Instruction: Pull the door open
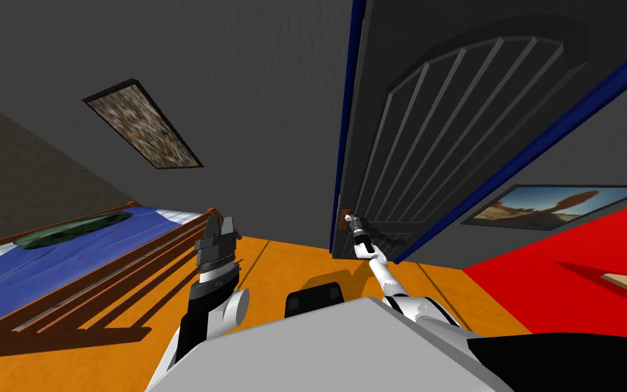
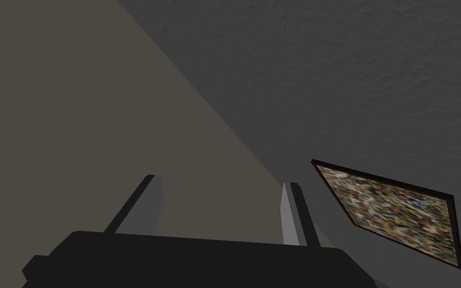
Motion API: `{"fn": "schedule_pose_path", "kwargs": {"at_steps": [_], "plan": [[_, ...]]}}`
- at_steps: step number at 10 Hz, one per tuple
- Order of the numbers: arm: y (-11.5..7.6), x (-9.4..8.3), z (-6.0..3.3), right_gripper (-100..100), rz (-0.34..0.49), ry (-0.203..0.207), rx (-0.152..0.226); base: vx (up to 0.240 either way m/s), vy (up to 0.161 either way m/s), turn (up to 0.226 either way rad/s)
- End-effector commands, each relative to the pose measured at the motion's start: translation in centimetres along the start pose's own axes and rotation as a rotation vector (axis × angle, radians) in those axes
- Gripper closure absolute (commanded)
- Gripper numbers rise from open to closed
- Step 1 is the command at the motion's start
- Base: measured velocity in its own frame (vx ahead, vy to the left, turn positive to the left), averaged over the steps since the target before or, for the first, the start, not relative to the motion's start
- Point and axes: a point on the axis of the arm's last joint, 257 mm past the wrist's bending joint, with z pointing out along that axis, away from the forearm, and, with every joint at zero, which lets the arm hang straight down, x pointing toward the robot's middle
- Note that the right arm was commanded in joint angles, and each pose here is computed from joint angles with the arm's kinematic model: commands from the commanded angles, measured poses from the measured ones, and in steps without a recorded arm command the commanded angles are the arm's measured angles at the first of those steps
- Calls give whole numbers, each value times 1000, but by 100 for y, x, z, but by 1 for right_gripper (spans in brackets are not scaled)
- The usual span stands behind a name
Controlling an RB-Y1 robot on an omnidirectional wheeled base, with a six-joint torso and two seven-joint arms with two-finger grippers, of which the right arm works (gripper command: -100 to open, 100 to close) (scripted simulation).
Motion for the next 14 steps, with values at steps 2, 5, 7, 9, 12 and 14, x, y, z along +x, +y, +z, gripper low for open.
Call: {"fn": "schedule_pose_path", "kwargs": {"at_steps": [2, 5, 7, 9, 12, 14], "plan": [[116, 44, 70, 100, 128, -6, -29, -87, -48, 122], [100, -9, 80, 100, 272, -30, -28, -61, -26, 103], [90, -48, 83, 100, 357, -47, -29, -89, -39, 119], [78, -76, 85, 100, 432, -60, -29, -65, -31, 95], [64, -104, 87, 100, 505, -73, -30, -16, -1, 38], [49, -131, 89, 100, 579, -86, -31, -81, -42, 135]]}}
